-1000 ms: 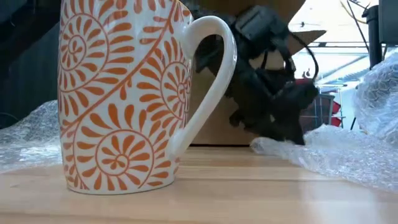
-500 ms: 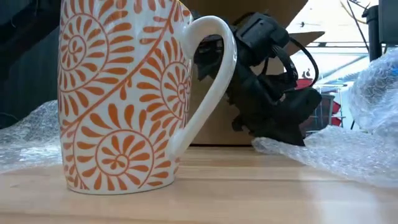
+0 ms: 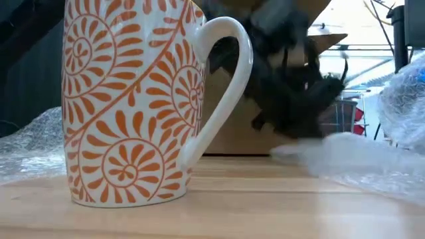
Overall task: Wrap mug
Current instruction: Wrap the red mug with bubble wrap
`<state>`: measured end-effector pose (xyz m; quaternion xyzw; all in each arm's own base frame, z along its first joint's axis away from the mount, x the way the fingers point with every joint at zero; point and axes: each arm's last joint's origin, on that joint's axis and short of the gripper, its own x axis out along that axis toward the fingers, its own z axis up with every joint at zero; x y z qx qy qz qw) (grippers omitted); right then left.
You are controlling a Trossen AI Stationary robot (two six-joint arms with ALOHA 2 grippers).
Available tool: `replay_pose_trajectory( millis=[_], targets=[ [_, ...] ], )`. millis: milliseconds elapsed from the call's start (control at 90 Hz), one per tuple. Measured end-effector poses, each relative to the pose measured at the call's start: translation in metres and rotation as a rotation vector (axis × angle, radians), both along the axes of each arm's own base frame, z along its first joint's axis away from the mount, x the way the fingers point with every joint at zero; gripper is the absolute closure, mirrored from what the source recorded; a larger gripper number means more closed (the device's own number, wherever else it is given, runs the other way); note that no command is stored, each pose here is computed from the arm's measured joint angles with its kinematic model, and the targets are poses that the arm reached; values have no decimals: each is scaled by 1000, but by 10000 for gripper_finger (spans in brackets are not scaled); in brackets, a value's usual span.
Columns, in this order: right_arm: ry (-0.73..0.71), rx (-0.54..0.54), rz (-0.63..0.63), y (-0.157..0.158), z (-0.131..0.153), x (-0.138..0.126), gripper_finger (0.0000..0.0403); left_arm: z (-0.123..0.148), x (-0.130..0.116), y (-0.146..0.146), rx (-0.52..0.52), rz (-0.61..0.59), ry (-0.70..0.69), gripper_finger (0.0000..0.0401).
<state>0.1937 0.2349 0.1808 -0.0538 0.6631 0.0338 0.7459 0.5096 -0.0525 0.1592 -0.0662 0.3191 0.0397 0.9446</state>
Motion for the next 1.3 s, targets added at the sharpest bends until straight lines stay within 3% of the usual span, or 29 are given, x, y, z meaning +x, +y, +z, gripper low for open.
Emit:
replay_pose_trajectory(
  millis=[211, 456, 644, 889, 1300],
  targets=[
    [4, 0, 23, 0, 0, 0, 350, 36, -2, -22, 81, -114, -144, 401],
    [1, -4, 34, 0, 0, 1, 350, 48, 0, -48, -20, -303, -297, 401],
    [-1, -8, 86, 0, 0, 1, 350, 53, 2, -55, -38, -318, -382, 401],
    [-1, -10, 105, 0, 0, 1, 348, 53, 2, -56, -40, -321, -379, 401],
    [-31, 28, 88, -5, 15, -1, 252, 52, 2, -55, -40, -323, -362, 401]
  ],
)
